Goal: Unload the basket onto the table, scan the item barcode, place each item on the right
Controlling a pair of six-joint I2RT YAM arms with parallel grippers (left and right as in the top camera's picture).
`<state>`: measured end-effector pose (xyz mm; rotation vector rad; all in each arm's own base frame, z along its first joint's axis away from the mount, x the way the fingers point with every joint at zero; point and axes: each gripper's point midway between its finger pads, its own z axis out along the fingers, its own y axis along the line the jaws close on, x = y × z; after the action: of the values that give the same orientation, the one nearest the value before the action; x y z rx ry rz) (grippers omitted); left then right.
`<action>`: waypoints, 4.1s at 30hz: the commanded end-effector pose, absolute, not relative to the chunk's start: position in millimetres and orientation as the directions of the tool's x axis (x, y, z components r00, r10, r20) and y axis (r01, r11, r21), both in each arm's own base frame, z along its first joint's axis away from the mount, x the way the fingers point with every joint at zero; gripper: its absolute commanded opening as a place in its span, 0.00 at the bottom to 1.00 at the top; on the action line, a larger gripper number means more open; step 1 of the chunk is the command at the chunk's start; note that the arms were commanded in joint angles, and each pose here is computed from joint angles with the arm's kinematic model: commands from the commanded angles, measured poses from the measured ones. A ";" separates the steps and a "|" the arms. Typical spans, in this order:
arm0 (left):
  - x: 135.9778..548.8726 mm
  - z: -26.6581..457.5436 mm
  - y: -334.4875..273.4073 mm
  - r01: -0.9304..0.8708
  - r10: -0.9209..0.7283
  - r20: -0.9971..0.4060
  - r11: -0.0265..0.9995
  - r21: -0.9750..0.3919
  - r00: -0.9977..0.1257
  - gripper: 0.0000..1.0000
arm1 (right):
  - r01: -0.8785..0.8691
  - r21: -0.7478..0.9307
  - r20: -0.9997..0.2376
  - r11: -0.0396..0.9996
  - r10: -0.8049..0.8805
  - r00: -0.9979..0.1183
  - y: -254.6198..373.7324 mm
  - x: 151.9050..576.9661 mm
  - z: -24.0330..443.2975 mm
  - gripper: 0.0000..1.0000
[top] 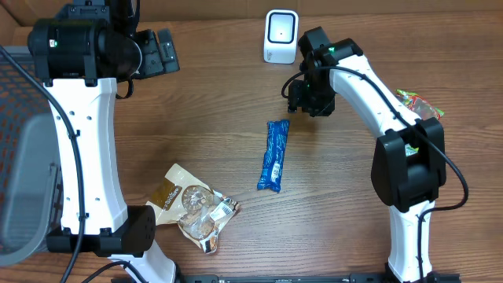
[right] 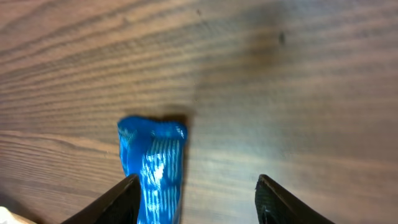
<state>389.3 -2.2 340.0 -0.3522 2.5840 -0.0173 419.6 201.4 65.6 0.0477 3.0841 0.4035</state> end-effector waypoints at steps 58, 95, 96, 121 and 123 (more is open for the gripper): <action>390.7 340.9 -3.2 -0.255 -0.260 -0.507 0.964 -0.082 -0.822 1.00 | -0.368 0.298 0.423 0.881 -0.468 -0.776 185.4 279.9 37.5 0.57; 390.7 340.9 -6.0 -0.248 -0.254 -0.507 0.965 -0.082 -0.824 1.00 | -0.393 0.248 -0.143 0.885 -0.368 -0.919 243.1 357.6 146.9 0.52; 390.7 340.9 -6.0 -0.248 -0.254 -0.507 0.965 -0.082 -0.824 1.00 | -0.403 0.248 -0.178 0.881 -0.367 -0.913 245.4 354.2 161.9 0.52; 390.9 340.6 -6.0 -0.248 -0.254 -0.507 0.965 -0.082 -0.824 1.00 | -0.305 0.273 0.015 0.912 -0.321 -0.947 247.0 233.0 69.5 0.54; 390.9 340.6 -6.0 -0.248 -0.254 -0.507 0.965 -0.082 -0.824 1.00 | -0.327 0.277 0.045 0.904 -0.352 -0.935 242.6 221.7 53.5 0.54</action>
<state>389.2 -2.2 339.9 -0.3524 2.5843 -0.0167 236.9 245.2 67.6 -0.5326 3.1188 0.3963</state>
